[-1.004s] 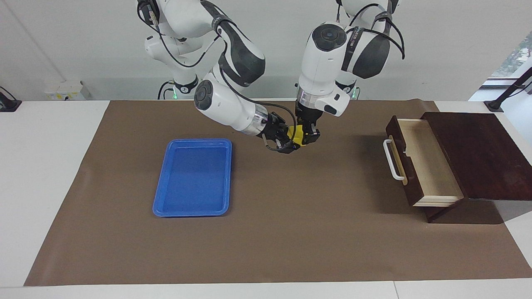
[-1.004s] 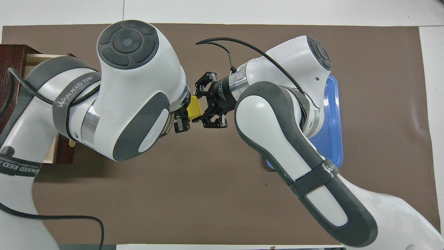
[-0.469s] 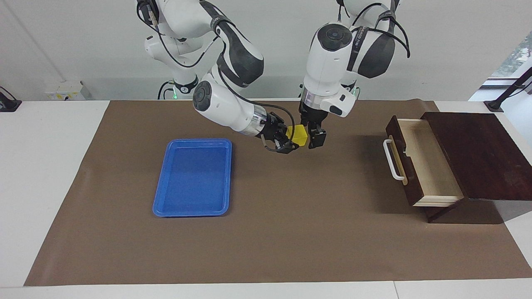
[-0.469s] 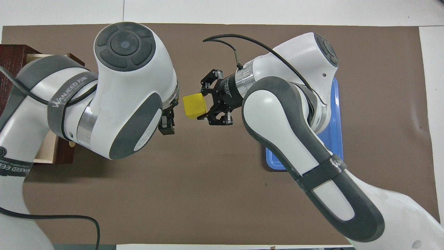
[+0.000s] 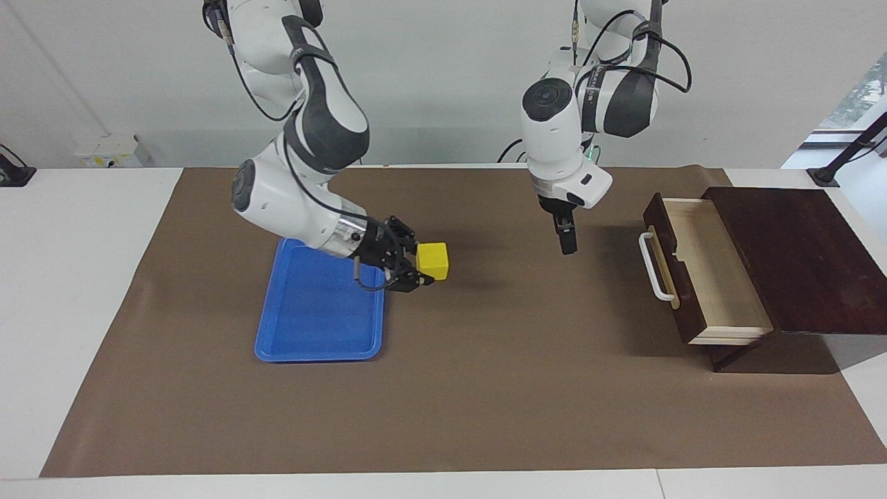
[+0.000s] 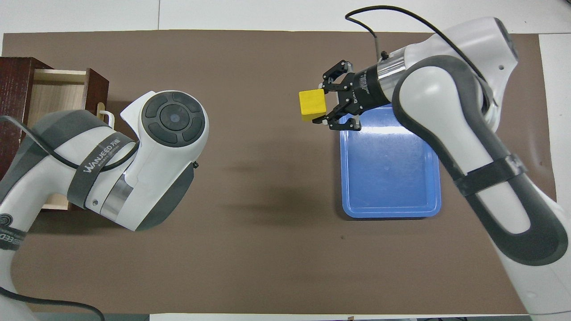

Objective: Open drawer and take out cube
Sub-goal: 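Carry the cube over the blue tray with the right gripper while the left withdraws, then open the right gripper to release the cube into the tray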

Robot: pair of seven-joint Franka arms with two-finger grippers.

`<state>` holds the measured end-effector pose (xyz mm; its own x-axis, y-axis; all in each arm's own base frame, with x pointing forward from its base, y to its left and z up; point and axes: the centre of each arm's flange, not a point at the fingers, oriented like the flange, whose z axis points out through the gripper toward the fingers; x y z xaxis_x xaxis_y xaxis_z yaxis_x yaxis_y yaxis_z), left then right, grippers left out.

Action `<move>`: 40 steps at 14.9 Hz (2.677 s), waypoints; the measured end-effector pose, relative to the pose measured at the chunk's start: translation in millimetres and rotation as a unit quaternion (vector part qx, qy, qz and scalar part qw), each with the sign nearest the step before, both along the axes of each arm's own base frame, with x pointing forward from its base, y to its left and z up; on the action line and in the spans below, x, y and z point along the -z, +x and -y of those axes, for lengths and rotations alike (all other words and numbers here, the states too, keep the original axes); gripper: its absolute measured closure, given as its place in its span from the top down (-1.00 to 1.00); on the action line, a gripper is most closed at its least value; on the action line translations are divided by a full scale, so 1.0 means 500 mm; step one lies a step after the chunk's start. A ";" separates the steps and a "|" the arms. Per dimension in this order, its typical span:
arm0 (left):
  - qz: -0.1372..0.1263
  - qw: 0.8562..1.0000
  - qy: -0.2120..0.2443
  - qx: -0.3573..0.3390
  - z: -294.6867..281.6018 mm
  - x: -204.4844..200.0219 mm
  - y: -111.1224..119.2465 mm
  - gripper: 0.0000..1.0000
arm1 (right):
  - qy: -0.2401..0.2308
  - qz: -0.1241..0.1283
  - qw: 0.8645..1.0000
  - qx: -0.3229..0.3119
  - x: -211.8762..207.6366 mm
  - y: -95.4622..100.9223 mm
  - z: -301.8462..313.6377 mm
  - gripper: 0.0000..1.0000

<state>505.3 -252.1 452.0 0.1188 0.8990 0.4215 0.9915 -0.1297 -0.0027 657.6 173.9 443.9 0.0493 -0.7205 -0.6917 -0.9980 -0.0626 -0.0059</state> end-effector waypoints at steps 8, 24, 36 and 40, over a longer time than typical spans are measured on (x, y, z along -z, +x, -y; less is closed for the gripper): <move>0.016 0.995 0.086 0.056 -0.208 0.078 0.043 1.00 | -0.006 0.004 1.000 -0.023 0.201 -0.020 0.214 0.11; -0.008 0.990 0.075 0.119 -0.505 0.066 0.117 1.00 | -0.033 -0.003 0.999 -0.011 0.375 -0.024 0.219 0.11; -0.010 0.989 0.069 0.130 -0.500 0.066 0.118 1.00 | -0.029 -0.011 0.999 -0.008 0.371 -0.028 0.216 1.00; -0.015 0.990 0.031 0.139 -0.414 0.060 0.112 1.00 | -0.012 -0.004 1.000 -0.023 0.270 -0.012 0.213 1.00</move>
